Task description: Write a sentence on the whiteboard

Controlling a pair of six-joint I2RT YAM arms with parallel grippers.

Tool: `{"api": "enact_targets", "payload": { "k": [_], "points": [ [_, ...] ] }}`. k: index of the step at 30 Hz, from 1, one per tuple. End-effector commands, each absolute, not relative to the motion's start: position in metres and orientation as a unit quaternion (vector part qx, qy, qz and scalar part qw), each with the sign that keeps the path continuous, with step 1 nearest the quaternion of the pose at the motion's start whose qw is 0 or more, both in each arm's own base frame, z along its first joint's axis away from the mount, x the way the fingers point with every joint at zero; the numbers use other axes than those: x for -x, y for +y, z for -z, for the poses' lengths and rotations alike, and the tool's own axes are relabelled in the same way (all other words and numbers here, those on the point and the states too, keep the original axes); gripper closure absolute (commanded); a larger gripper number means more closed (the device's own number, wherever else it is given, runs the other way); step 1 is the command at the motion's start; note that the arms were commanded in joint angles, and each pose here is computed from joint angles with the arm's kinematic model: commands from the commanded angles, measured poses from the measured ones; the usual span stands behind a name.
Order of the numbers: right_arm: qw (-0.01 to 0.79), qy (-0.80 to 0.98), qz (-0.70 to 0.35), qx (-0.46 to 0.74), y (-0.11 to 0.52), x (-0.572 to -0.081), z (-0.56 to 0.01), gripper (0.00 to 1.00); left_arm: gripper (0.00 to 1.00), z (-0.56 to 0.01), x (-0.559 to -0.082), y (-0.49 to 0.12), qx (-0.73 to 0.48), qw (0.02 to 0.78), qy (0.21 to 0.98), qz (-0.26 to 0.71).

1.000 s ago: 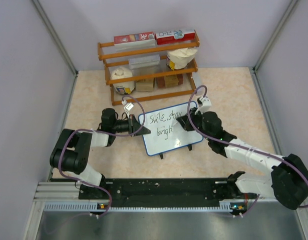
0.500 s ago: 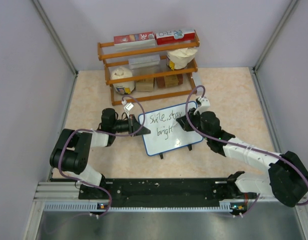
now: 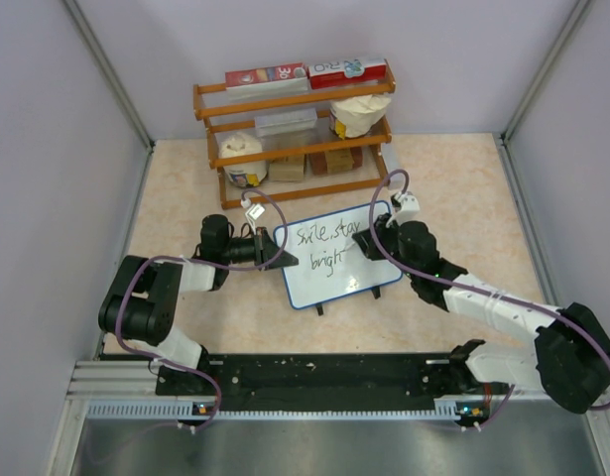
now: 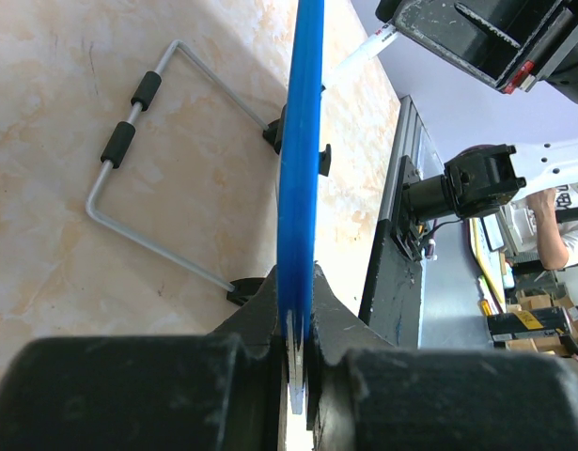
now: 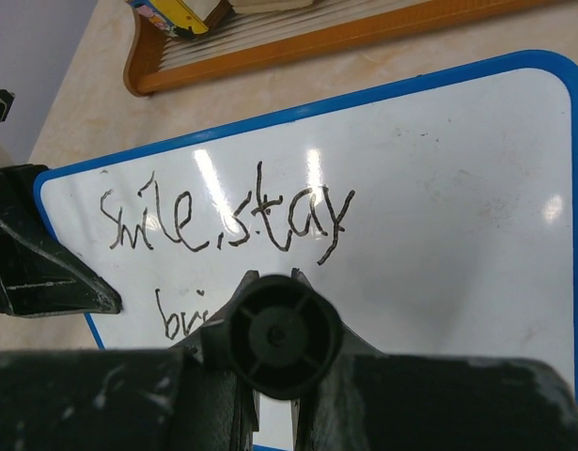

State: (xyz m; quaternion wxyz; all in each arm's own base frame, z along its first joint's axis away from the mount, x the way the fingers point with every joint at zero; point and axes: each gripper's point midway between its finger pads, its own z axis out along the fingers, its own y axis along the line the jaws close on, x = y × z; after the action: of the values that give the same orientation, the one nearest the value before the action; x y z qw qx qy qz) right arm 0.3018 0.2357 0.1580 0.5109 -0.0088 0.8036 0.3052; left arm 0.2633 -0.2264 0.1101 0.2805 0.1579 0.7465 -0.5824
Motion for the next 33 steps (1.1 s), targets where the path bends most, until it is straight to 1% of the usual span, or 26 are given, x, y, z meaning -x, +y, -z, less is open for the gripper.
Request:
{"api": "enact_targets", "payload": {
  "k": [1,6,14,18,27,33],
  "points": [
    [0.531,0.804,-0.268,-0.004,0.216,-0.308,-0.16,1.0,1.0,-0.093,-0.271,-0.223,-0.142,0.289,0.767,0.555],
    [0.538,0.799,-0.27,-0.007,0.213,-0.307,-0.167,1.0,1.0,-0.092,-0.27,-0.223,-0.142,0.288,0.767,0.556],
    [0.557,0.768,-0.315,-0.003,0.223,-0.305,-0.196,1.0,1.0,-0.092,-0.27,-0.223,-0.142,0.289,0.767,0.555],
    [0.557,0.767,-0.319,0.0,0.229,-0.31,-0.202,1.0,1.0,-0.093,-0.27,-0.223,-0.143,0.289,0.766,0.556],
    [0.545,0.777,-0.313,0.002,0.237,-0.321,-0.19,1.0,1.0,-0.093,-0.27,-0.223,-0.144,0.289,0.766,0.556],
    [0.533,0.788,-0.307,0.006,0.235,-0.316,-0.176,1.0,1.0,-0.093,-0.271,-0.223,-0.144,0.289,0.766,0.557]
  ]
}}
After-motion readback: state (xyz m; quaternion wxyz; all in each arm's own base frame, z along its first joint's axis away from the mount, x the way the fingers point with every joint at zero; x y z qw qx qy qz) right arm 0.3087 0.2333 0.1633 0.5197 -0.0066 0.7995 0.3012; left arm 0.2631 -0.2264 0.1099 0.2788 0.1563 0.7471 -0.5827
